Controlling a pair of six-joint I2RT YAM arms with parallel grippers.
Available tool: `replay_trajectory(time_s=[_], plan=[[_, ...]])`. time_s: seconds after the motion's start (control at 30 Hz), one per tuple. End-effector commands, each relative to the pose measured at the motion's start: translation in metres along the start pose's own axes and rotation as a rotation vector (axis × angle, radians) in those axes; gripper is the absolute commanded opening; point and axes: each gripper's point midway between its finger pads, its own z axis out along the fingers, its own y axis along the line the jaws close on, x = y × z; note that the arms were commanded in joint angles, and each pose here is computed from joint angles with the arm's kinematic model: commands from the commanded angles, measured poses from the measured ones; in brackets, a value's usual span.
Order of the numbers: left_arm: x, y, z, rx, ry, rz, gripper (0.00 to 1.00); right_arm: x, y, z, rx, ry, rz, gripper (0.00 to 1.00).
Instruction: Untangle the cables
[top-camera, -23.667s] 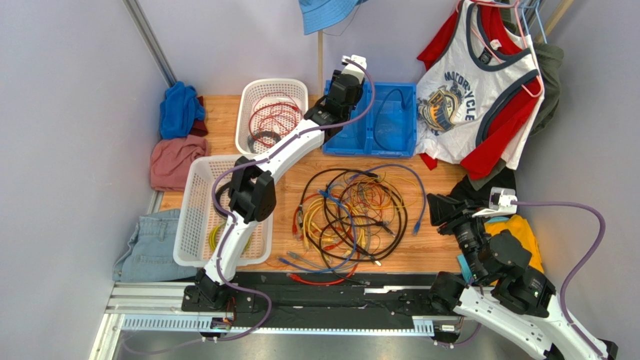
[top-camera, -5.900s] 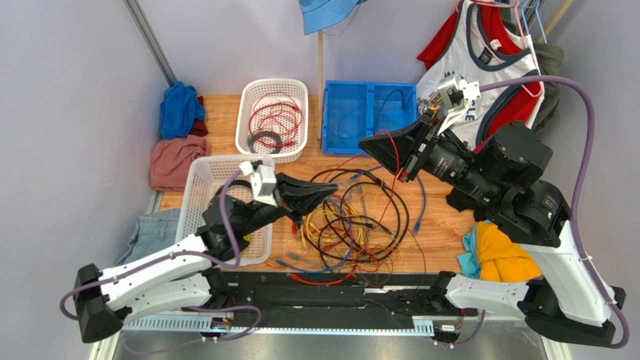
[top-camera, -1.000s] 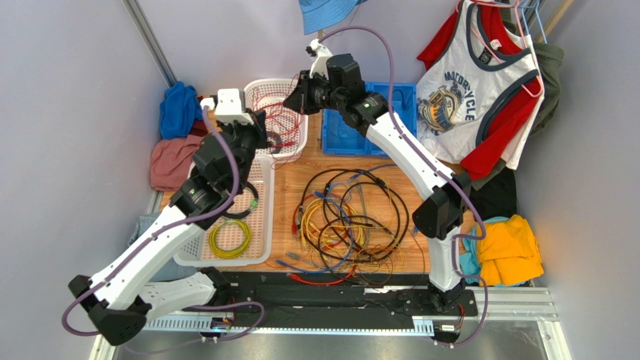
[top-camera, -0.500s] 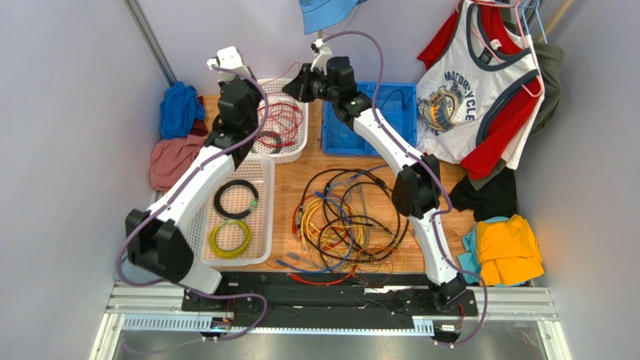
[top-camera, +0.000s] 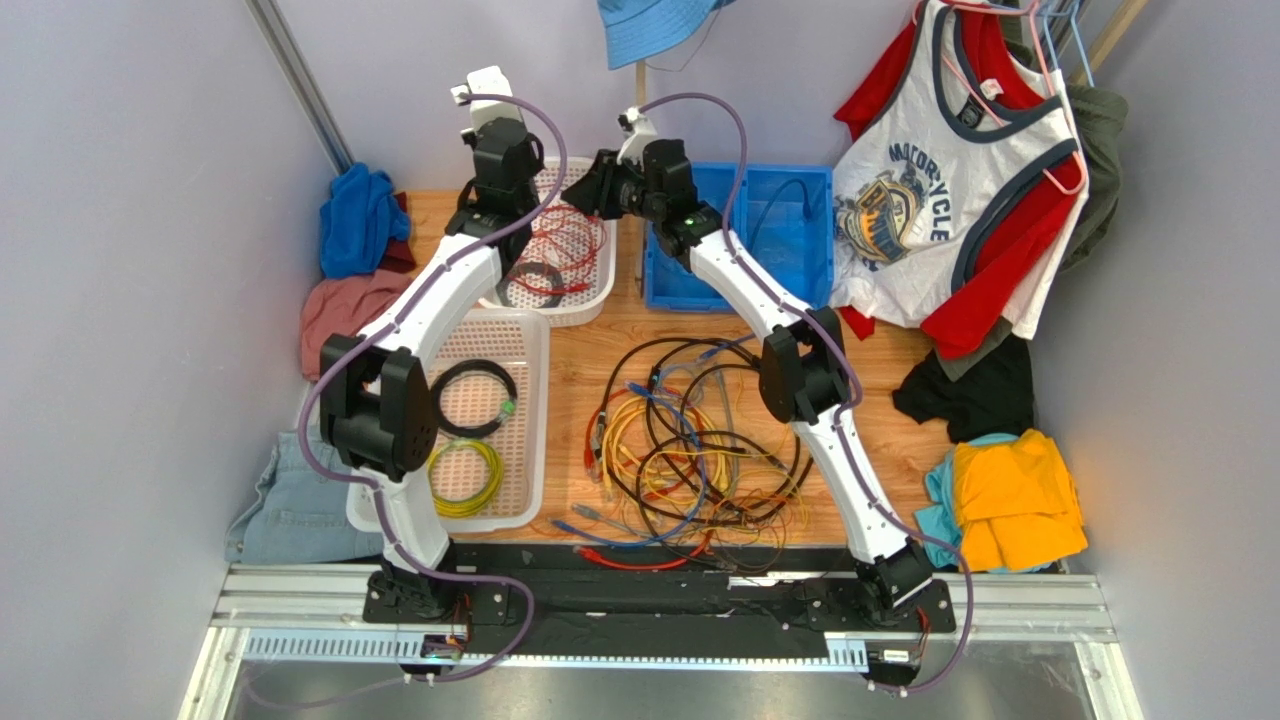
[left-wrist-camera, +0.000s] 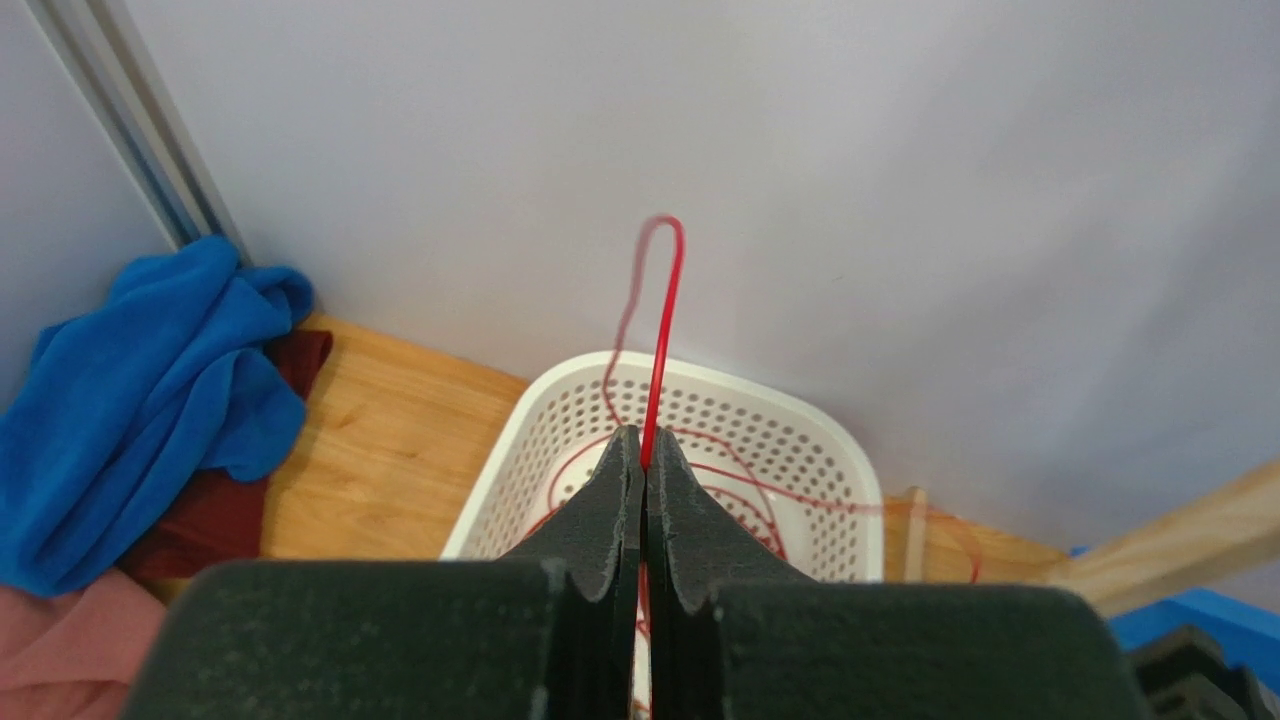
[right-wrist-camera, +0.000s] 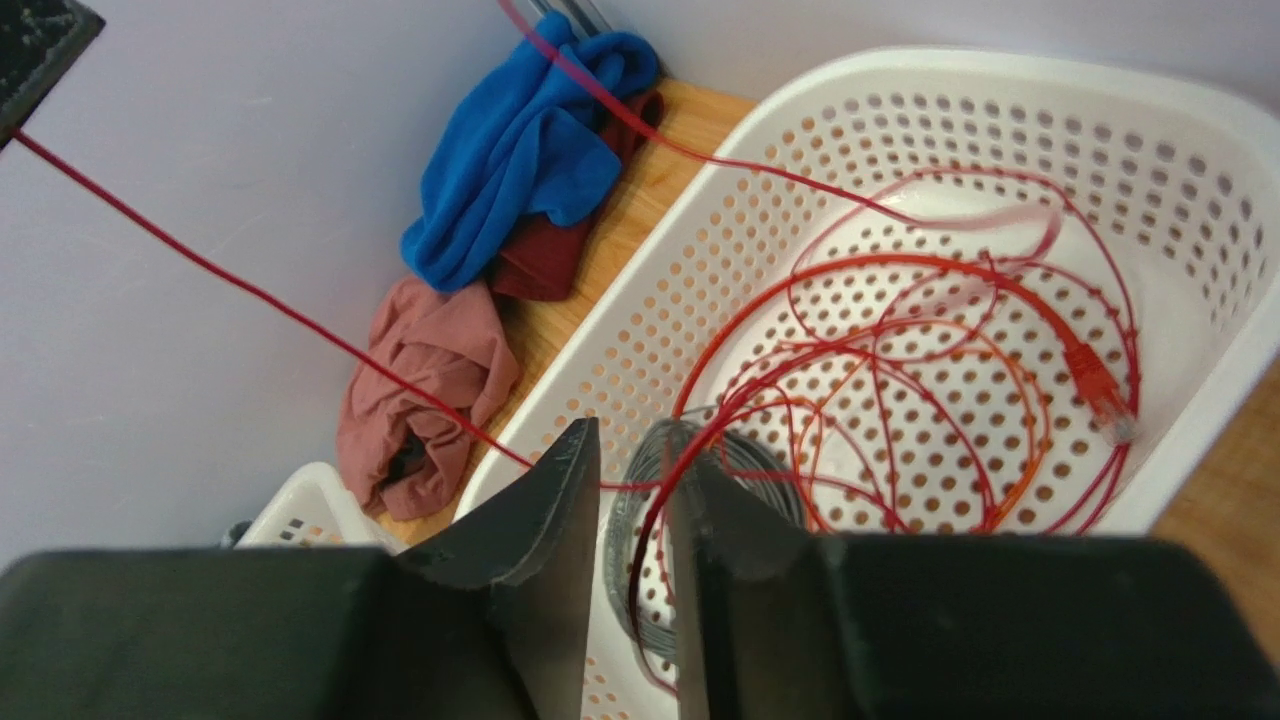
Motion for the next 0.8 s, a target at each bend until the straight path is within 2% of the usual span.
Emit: replay_trajectory(time_s=[0.0, 0.03, 0.07, 0.1, 0.13, 0.2, 0.23, 0.27, 0.33, 0.37, 0.47, 0.53, 0.6, 0.63, 0.7, 0.73, 0.77], plan=[[0.013, 0.011, 0.015, -0.057, 0.066, -0.002, 0.0, 0.001, 0.011, -0.001, 0.005, 0.015, 0.014, 0.58], [0.016, 0.013, 0.019, -0.071, 0.077, 0.009, 0.0, -0.009, 0.017, -0.007, 0.006, 0.002, 0.012, 0.63], [0.019, 0.014, 0.021, -0.077, 0.084, 0.023, 0.0, -0.01, 0.024, -0.009, -0.001, -0.001, 0.007, 0.99], [0.02, 0.016, 0.024, -0.085, 0.087, 0.03, 0.0, 0.0, 0.019, -0.011, 0.017, 0.014, 0.017, 1.0], [0.023, 0.02, 0.029, -0.104, 0.108, 0.048, 0.0, -0.016, 0.034, -0.017, 0.003, -0.014, 0.005, 1.0], [0.024, 0.025, 0.033, -0.119, 0.127, 0.054, 0.0, -0.02, 0.041, -0.022, 0.019, -0.018, -0.003, 1.0], [0.024, 0.029, 0.035, -0.126, 0.145, 0.058, 0.04, -0.031, 0.054, -0.029, 0.01, -0.033, -0.019, 1.0], [0.022, 0.031, 0.035, -0.127, 0.147, 0.05, 0.2, -0.034, 0.06, -0.032, 0.008, -0.033, -0.026, 1.0], [0.017, 0.032, 0.03, -0.114, 0.157, 0.04, 0.38, -0.046, 0.074, -0.042, 0.011, -0.043, -0.044, 1.0], [0.014, 0.032, 0.028, -0.109, 0.158, 0.025, 0.56, -0.047, 0.081, -0.045, 0.01, -0.043, -0.05, 1.0], [0.006, 0.029, 0.015, -0.071, 0.162, -0.018, 0.73, -0.053, 0.095, -0.056, 0.017, -0.051, -0.053, 1.0], [0.0, 0.028, 0.003, -0.05, 0.169, -0.053, 0.75, -0.063, 0.104, -0.066, 0.029, -0.073, -0.055, 1.0], [0.003, 0.028, -0.007, -0.037, 0.189, -0.066, 0.77, -0.055, 0.103, -0.07, 0.059, -0.053, -0.045, 1.0], [-0.009, 0.023, -0.018, -0.017, 0.173, -0.088, 0.77, -0.059, 0.11, -0.078, 0.062, -0.06, -0.046, 1.0], [-0.006, 0.017, -0.031, 0.012, 0.172, -0.101, 0.77, -0.044, 0.101, -0.085, 0.103, -0.032, -0.042, 1.0], [-0.024, 0.009, -0.049, 0.051, 0.141, -0.122, 0.77, -0.053, 0.114, -0.098, 0.103, -0.049, -0.053, 1.0], [-0.03, 0.006, -0.059, 0.063, 0.128, -0.134, 0.77, -0.031, 0.102, -0.104, 0.146, -0.004, -0.047, 1.0]])
